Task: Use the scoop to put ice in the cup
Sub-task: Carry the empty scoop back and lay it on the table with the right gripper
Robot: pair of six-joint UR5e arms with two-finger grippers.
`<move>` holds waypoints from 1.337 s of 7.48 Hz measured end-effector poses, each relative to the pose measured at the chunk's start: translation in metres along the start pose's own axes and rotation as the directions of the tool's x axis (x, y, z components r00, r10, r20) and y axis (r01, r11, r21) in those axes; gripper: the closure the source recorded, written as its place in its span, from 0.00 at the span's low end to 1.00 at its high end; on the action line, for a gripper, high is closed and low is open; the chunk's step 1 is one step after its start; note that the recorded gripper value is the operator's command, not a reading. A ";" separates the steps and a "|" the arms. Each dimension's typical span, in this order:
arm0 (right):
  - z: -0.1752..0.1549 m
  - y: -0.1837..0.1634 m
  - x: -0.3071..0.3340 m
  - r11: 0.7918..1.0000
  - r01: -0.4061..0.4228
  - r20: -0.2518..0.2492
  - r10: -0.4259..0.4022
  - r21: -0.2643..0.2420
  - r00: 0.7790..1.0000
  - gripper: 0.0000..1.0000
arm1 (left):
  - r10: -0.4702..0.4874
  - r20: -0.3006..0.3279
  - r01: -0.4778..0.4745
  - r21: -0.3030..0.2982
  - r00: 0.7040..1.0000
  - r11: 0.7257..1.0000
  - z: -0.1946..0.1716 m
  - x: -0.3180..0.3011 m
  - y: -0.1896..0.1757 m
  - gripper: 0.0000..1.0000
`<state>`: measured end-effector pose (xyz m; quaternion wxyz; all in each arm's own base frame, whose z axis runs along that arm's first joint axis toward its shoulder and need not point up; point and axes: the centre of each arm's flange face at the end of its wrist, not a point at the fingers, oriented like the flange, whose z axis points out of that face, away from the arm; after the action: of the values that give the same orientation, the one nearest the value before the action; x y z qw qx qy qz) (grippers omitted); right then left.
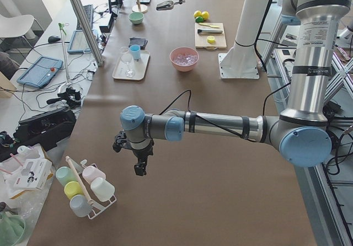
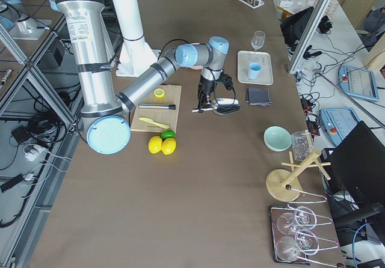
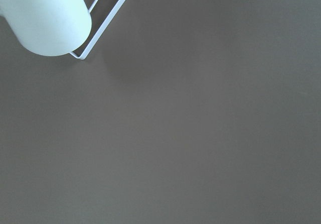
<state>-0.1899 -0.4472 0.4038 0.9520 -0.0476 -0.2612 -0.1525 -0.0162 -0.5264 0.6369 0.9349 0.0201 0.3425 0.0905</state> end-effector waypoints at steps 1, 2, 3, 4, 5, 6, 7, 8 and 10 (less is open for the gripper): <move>0.016 0.014 0.013 0.997 -0.073 0.023 0.073 0.016 0.997 1.00 | 0.001 -0.015 -0.001 0.003 1.000 1.000 -0.001 0.003 0.000 0.02; 0.039 0.023 0.028 0.990 -0.137 0.057 0.135 0.033 0.989 1.00 | 0.000 -0.021 0.000 0.003 1.000 1.000 -0.002 0.003 0.000 0.02; 0.065 0.026 0.042 0.979 -0.199 0.093 0.195 0.038 0.976 1.00 | 0.000 -0.022 0.000 0.004 1.000 1.000 -0.002 0.004 0.000 0.02; 0.086 0.027 0.053 0.964 -0.266 0.114 0.261 0.031 0.959 1.00 | 0.004 -0.022 -0.004 0.009 1.000 1.000 -0.005 0.006 -0.001 0.02; 0.099 0.026 0.060 0.953 -0.303 0.119 0.299 0.019 0.947 0.98 | 0.010 -0.022 -0.010 0.016 1.000 1.000 -0.008 0.010 -0.002 0.02; 0.109 0.024 0.065 0.948 -0.318 0.116 0.315 0.008 0.942 0.39 | 0.021 -0.021 -0.020 0.026 1.000 0.999 -0.014 0.016 -0.004 0.02; 0.118 0.022 0.068 0.952 -0.305 0.111 0.303 -0.001 0.946 0.03 | 0.030 -0.019 -0.029 0.035 0.999 0.999 -0.019 0.021 -0.005 0.02; 0.125 0.020 0.071 0.962 -0.273 0.105 0.273 -0.008 0.956 0.00 | 0.033 -0.018 -0.033 0.038 0.999 0.999 -0.021 0.023 -0.004 0.02; 0.130 0.016 0.072 0.974 -0.228 0.107 0.228 -0.013 0.968 0.00 | 0.020 -0.020 -0.019 0.010 1.000 1.000 -0.009 0.018 0.011 0.02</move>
<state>-0.1887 -0.4295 0.5520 0.9477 -0.0859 -0.3047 -0.0395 -0.0099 -0.5121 0.6200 0.9305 0.0273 0.3519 0.0980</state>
